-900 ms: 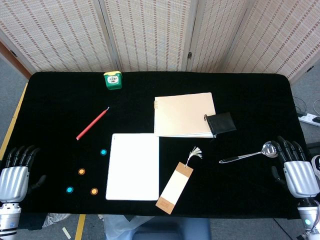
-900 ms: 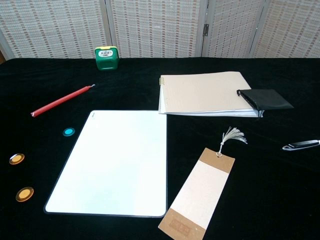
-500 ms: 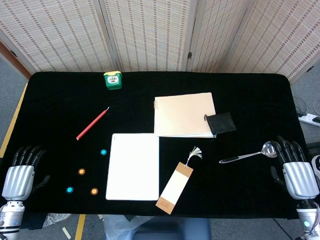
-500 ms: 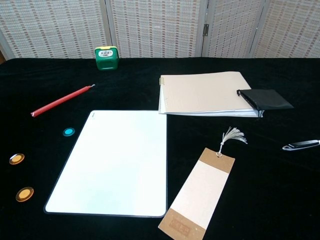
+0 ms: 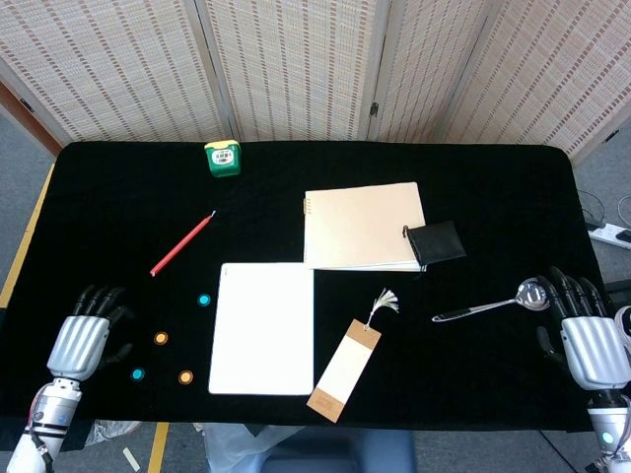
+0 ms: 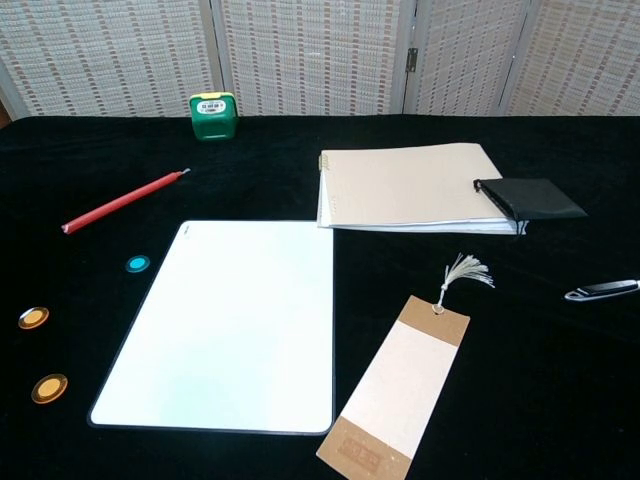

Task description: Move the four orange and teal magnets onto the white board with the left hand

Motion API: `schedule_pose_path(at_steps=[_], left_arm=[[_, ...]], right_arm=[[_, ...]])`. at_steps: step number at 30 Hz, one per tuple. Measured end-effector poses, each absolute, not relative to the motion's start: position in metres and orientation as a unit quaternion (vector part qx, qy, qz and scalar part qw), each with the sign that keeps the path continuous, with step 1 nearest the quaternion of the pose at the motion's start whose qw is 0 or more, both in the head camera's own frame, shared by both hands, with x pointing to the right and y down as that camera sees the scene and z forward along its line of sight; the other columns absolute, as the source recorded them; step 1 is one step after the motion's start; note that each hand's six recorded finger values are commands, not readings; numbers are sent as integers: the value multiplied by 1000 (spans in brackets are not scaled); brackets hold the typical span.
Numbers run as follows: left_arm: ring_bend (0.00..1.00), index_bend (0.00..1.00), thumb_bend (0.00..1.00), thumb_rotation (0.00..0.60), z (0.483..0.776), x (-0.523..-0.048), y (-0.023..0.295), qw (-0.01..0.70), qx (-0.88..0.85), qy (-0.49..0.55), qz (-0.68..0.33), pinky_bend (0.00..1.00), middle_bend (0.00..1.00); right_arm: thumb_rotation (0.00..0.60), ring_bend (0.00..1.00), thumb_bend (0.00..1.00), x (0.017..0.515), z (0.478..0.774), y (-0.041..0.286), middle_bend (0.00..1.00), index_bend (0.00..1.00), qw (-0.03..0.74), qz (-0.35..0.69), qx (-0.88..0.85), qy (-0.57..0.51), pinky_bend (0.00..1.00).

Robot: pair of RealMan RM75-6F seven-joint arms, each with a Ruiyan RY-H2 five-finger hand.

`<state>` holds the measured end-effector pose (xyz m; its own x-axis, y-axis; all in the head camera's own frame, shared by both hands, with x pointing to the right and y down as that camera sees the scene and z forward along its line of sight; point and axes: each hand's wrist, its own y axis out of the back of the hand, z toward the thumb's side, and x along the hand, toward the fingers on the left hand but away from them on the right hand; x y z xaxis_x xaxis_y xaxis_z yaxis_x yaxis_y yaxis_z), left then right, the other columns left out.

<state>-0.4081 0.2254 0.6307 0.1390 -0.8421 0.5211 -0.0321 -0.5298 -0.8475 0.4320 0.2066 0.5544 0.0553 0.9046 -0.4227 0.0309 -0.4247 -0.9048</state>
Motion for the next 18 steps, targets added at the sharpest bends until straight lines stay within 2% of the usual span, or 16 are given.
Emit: schedule_pose_path(at_steps=[18], left_arm=[[116, 442, 273, 600, 687, -379, 232, 331, -703, 260, -574, 0, 166]], right_arm=[[600, 51, 530, 436, 557, 205, 18, 0, 370, 576, -621, -382, 20]])
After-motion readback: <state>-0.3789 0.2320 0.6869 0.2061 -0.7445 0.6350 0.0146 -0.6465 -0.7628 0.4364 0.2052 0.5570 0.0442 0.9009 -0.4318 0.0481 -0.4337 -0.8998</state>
